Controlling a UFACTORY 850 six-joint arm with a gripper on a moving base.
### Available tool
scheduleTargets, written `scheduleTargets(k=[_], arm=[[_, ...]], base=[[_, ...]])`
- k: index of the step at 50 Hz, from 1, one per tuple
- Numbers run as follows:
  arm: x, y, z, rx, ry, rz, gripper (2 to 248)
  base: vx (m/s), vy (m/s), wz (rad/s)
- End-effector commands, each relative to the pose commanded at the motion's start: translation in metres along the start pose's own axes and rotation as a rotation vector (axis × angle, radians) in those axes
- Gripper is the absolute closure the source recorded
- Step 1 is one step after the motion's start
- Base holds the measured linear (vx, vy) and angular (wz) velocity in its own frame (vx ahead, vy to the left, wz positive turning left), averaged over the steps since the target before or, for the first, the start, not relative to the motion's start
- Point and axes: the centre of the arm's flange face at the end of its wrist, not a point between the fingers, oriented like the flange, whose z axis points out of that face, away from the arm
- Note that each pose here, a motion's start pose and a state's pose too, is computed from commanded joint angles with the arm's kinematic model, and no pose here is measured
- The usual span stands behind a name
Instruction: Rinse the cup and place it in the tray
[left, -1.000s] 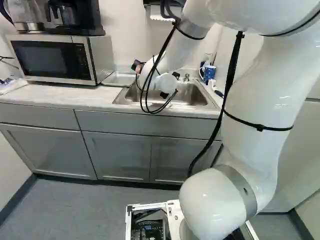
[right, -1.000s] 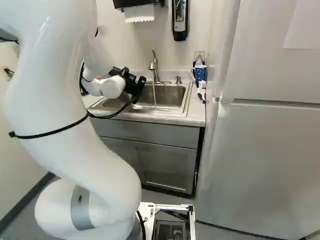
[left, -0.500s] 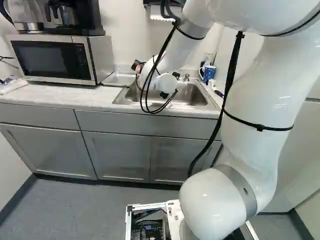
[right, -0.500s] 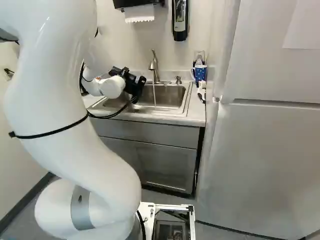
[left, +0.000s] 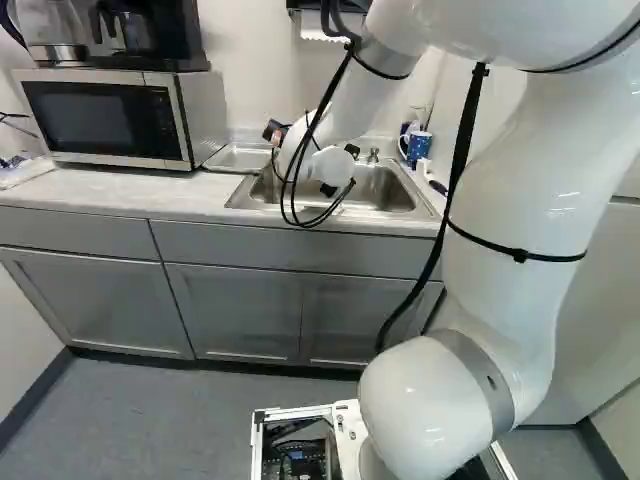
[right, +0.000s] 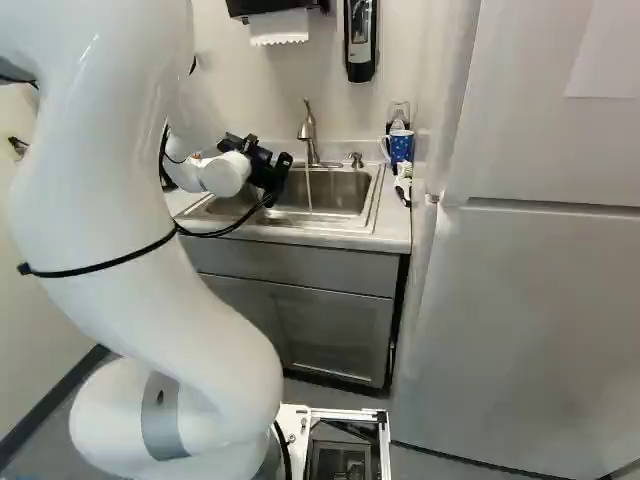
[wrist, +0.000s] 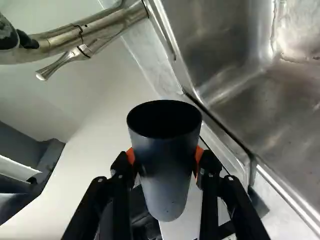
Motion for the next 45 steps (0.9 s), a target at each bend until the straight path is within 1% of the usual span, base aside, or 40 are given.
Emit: scheduleTargets(k=[17,20,28,45], arm=[[0.0,0.0,0.0,0.0,0.0,0.0,125],[0.0,0.0,0.0,0.0,0.0,-0.011,125],[0.0,0.0,0.0,0.0,0.0,-0.077,125],[0.0,0.0,0.0,0.0,0.0,-0.252,125]], base=[[0.0,0.0,0.0],[0.0,0.0,0.0],[0.0,0.0,0.0],[0.0,0.0,0.0]])
